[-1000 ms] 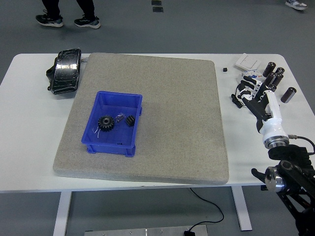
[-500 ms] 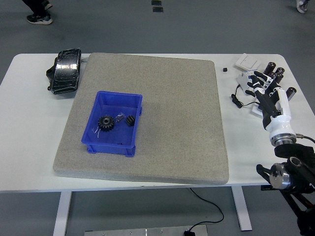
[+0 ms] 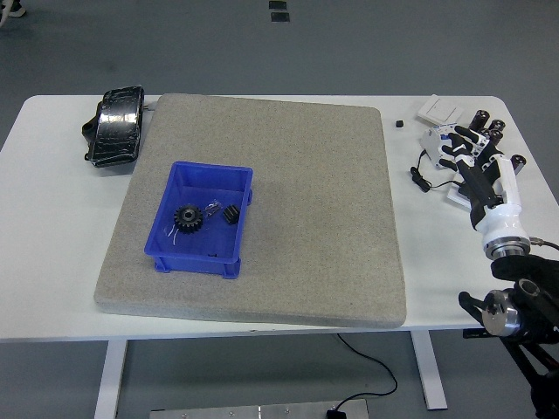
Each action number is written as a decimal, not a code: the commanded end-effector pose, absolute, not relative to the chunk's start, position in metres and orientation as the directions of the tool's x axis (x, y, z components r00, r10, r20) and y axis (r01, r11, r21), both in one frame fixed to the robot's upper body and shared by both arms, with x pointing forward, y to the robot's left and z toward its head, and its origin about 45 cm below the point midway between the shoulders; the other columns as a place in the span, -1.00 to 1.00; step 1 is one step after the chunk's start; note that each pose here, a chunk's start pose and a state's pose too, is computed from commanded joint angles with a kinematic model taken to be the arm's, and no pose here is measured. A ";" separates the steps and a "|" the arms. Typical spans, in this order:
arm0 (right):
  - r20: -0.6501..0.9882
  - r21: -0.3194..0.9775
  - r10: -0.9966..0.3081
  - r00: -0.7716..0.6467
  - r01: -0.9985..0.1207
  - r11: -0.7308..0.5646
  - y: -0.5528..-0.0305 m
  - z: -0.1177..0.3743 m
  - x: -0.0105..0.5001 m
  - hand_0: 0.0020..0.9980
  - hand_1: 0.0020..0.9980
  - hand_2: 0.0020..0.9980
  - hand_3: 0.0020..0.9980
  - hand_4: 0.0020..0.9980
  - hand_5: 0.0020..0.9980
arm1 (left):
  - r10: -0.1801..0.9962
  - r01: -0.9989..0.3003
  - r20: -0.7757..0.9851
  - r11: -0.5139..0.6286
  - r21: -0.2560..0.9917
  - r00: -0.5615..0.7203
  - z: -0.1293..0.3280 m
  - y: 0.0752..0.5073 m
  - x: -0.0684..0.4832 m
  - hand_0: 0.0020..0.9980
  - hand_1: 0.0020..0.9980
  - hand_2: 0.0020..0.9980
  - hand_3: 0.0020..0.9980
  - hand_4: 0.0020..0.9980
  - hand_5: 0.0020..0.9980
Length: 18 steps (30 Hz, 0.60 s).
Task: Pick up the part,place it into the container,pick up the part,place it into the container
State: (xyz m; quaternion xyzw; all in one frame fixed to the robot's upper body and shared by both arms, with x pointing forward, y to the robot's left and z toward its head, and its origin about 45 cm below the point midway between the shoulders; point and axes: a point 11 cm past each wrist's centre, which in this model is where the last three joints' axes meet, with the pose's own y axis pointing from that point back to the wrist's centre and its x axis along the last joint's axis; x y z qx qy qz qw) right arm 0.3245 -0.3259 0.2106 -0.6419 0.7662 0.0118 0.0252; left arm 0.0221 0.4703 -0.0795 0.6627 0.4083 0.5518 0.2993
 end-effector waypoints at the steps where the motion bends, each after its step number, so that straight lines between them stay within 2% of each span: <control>1: -0.054 -0.015 -0.983 -0.174 -0.984 0.175 -0.326 0.211 0.325 0.35 0.39 0.47 0.41 0.39 -0.23 | 0.874 0.214 0.483 -0.483 0.849 0.055 -0.080 0.468 0.021 0.34 0.29 0.25 0.14 0.46 0.06; 18: -0.083 -0.051 -0.976 -0.200 -0.978 0.205 -0.335 0.224 0.328 0.35 0.39 0.47 0.42 0.46 -0.13 | 0.887 0.244 0.460 -0.457 0.855 0.049 -0.085 0.457 0.017 0.35 0.30 0.25 0.16 0.46 0.05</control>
